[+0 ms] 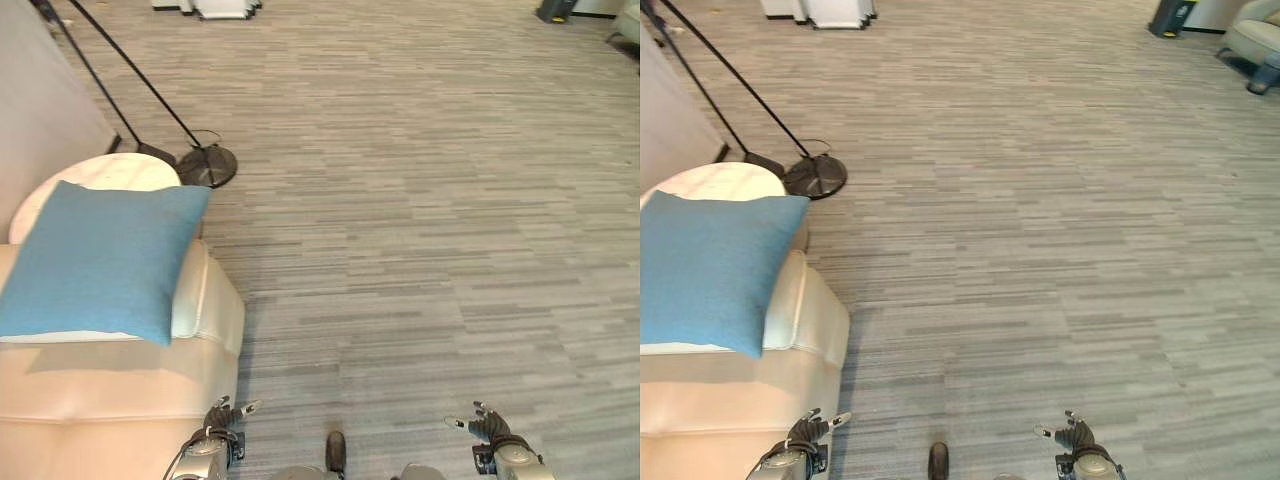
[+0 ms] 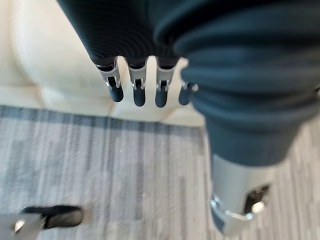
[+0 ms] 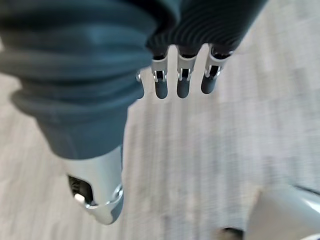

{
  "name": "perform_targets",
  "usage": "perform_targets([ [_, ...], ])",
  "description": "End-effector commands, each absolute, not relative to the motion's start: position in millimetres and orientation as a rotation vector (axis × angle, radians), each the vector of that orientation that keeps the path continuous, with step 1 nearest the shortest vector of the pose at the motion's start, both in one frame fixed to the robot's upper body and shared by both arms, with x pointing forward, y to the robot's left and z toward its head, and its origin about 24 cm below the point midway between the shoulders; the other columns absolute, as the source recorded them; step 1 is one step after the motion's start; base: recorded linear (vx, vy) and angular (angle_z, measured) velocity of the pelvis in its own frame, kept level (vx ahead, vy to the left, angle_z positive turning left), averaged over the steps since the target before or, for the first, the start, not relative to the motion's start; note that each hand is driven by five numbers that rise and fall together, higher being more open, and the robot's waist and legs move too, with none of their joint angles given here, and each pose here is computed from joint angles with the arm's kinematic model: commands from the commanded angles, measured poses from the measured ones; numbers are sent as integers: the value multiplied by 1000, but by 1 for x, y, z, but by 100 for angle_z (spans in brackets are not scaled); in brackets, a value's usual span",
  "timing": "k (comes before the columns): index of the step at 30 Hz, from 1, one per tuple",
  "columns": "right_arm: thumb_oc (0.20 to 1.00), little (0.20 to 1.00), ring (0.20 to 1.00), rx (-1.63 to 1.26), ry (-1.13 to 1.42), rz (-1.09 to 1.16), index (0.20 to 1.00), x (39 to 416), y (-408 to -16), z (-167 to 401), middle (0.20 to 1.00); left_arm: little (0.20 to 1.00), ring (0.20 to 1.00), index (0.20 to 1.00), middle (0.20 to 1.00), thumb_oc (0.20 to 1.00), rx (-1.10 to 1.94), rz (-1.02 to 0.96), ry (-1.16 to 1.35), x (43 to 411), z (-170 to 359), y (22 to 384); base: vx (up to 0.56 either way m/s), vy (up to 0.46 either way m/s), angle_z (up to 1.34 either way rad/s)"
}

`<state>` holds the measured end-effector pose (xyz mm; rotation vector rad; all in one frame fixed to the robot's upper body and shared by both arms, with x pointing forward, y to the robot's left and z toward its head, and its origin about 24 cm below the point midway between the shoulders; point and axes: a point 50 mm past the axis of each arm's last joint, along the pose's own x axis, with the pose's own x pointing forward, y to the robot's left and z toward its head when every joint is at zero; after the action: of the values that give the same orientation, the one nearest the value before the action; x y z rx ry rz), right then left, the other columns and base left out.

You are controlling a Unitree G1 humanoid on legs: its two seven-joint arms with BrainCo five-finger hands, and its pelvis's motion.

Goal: Pick up all the scattered cushions and arrange them neatly on the sofa.

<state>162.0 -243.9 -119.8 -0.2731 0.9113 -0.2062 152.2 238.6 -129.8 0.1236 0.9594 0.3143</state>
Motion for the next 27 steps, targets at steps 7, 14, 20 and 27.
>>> perform_targets([
  [7,1000,1000,1000,-233,948,-307,1000,145,-261,-123,1000,1000,1000,1000,1000,1000,195,301,901,160,-120,253,483,-86,73],
  [14,1000,1000,1000,-237,971,-317,1000,137,-269,-125,1000,1000,1000,1000,1000,1000,142,296,933,148,-127,246,454,-149,73],
  [20,1000,1000,1000,-245,949,-336,1000,143,-277,-119,1000,1000,1000,1000,1000,1000,139,271,948,149,-129,238,267,-122,39],
  [27,1000,1000,1000,-260,1012,-335,1000,133,-276,-126,1000,1000,1000,1000,1000,1000,149,240,943,155,-129,231,143,-45,53],
])
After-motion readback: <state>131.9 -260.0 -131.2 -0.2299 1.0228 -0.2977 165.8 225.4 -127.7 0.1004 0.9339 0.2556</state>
